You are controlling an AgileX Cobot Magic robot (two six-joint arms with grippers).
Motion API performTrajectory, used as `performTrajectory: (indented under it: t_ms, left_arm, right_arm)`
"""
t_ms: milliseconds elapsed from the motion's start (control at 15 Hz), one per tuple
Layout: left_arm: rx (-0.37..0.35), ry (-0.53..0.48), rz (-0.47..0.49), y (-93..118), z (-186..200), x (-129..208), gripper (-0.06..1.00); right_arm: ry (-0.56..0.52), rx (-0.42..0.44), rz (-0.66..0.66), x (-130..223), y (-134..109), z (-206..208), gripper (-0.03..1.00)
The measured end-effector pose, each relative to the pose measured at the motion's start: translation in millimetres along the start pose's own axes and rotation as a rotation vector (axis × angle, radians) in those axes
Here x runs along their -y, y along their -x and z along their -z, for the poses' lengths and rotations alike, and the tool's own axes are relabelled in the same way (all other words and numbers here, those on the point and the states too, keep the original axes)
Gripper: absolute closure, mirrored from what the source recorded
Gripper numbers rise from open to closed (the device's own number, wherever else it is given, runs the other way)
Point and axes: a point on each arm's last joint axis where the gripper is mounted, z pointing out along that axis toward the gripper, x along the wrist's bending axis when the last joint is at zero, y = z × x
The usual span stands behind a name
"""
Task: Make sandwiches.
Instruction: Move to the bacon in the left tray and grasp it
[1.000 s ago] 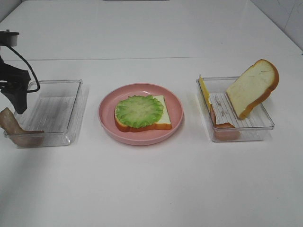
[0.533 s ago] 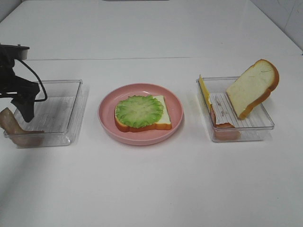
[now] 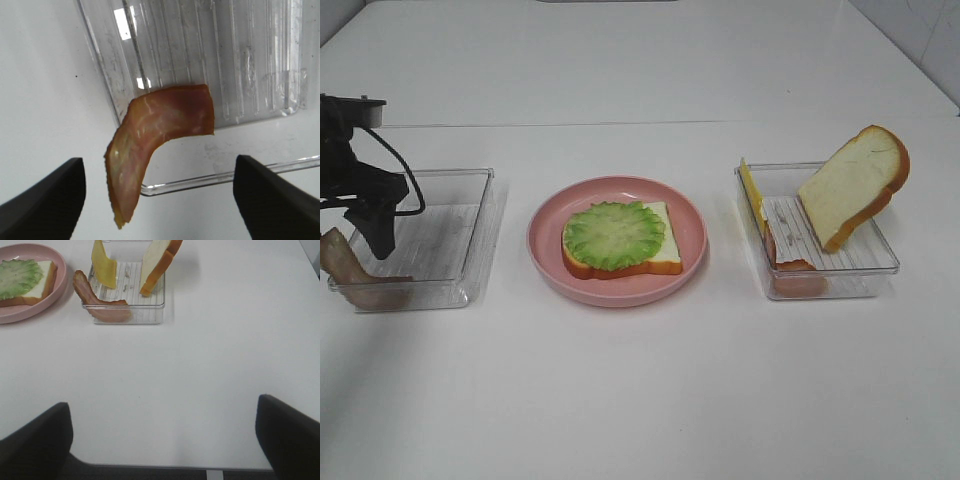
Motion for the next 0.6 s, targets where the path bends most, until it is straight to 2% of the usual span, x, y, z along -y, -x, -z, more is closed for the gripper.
performTrajectory:
  t_ms: [400, 600]
  left_arm:
    - [0.001, -0.009, -0.004, 0.0, -0.4, 0.7, 0.21]
    - [0.002, -0.045, -0.003, -0.3, -8.3, 1.0, 0.21]
  right_arm:
    - [0.000, 0.000, 0.000, 0.0, 0.0, 0.0, 0.01]
    - [0.000, 0.000, 0.000, 0.0, 0.0, 0.0, 0.01]
